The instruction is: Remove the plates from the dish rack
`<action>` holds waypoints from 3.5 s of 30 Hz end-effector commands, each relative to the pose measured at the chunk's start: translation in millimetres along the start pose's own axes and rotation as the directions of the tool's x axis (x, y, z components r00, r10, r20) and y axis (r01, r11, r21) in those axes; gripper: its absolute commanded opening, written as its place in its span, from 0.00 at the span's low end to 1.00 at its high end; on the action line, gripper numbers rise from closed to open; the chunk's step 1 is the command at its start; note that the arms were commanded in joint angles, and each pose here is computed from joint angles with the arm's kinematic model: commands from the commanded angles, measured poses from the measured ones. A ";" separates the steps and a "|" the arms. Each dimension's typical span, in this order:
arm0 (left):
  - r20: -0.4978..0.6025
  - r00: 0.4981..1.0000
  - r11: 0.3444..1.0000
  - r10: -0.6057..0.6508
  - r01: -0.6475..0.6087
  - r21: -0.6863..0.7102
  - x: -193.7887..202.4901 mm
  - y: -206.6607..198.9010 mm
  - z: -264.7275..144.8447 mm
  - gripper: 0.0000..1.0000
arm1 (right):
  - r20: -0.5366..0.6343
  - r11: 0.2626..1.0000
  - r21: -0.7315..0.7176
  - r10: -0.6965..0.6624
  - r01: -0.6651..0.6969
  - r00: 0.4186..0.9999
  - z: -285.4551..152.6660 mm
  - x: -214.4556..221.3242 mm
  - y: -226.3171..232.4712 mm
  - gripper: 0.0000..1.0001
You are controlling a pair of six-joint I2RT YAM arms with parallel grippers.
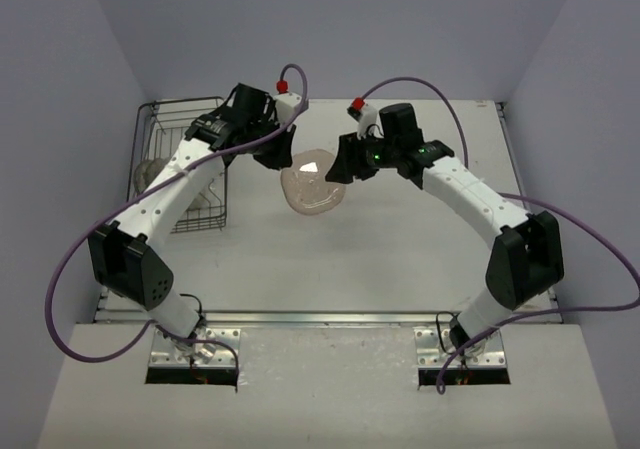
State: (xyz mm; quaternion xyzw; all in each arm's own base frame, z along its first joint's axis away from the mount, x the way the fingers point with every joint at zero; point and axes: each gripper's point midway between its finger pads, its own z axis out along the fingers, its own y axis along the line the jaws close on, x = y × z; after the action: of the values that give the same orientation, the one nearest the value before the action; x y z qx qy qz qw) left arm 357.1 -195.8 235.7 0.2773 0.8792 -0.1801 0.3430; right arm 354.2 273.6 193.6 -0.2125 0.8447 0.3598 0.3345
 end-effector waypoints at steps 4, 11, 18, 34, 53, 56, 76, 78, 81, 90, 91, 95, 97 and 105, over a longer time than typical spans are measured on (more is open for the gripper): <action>0.114 0.993 0.999 0.022 -0.027 0.047 -25.2 -15.6 -13.7 0.00 | 0.009 0.999 0.016 -0.030 0.030 1.000 8.3 -15.8 -5.0 0.29; 0.121 0.992 0.986 -0.019 0.039 -0.164 -15.6 20.8 -14.3 0.72 | 0.004 0.998 0.058 -0.009 0.008 1.000 3.0 -11.3 -27.5 0.00; 0.192 0.974 0.873 -0.119 0.195 -0.448 -7.9 94.2 -48.3 0.85 | 0.044 0.942 0.284 0.171 -0.176 0.984 -38.0 3.0 -146.2 0.00; 0.250 0.942 0.748 -0.225 0.331 -0.576 18.9 149.2 -87.4 0.94 | -0.034 0.789 0.496 0.434 -0.362 0.900 -128.1 69.9 -351.3 0.07; 0.265 0.929 0.716 -0.259 0.369 -0.593 43.0 156.8 -103.5 0.95 | -0.181 0.782 0.584 0.388 -0.219 0.904 -123.1 83.5 -423.5 0.31; 0.271 0.925 0.687 -0.266 0.379 -0.620 44.6 163.8 -109.8 0.91 | -0.158 0.780 0.588 0.371 -0.215 0.915 -130.7 70.5 -418.3 0.35; 0.146 0.889 0.476 -0.434 0.364 -0.801 83.0 230.8 -67.8 0.46 | 0.078 0.905 0.357 0.218 -0.231 0.973 -159.6 -0.6 -216.1 0.60; 0.139 0.885 0.450 -0.445 0.355 -0.819 86.8 238.1 -62.8 0.45 | 0.055 0.910 0.350 0.217 -0.222 0.975 -148.9 24.7 -201.6 0.60; 0.123 0.881 0.411 -0.456 0.331 -0.850 93.8 247.9 -58.7 0.45 | 0.029 0.923 0.343 0.177 -0.176 0.984 -140.4 49.0 -176.8 0.61; 0.128 0.874 0.334 -0.468 0.309 -0.891 104.2 262.4 -62.4 0.44 | -0.006 0.931 0.344 0.133 -0.123 0.991 -139.9 73.7 -158.4 0.61; 0.131 0.875 0.330 -0.467 0.310 -0.892 103.7 262.9 -63.6 0.44 | -0.009 0.931 0.343 0.134 -0.123 0.991 -139.3 75.1 -158.2 0.61; 0.137 0.881 0.316 -0.454 0.303 -0.899 102.3 264.3 -70.4 0.44 | -0.012 0.933 0.336 0.144 -0.132 0.989 -137.2 78.6 -157.1 0.61; 0.128 0.879 0.313 -0.459 0.295 -0.903 106.4 265.5 -70.1 0.44 | -0.010 0.932 0.335 0.147 -0.135 0.989 -136.9 79.6 -156.7 0.61; 0.092 0.855 0.312 -0.510 0.284 -0.907 128.9 274.7 -58.5 0.41 | -0.004 0.933 0.337 0.133 -0.124 0.991 -138.5 78.1 -154.7 0.61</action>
State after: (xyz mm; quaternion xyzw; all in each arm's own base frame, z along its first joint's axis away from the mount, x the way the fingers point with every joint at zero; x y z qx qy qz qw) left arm 410.4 86.3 153.3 -0.1397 0.9123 0.2656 0.2788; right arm 328.8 57.4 121.8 -0.0856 0.9222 0.2323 0.2970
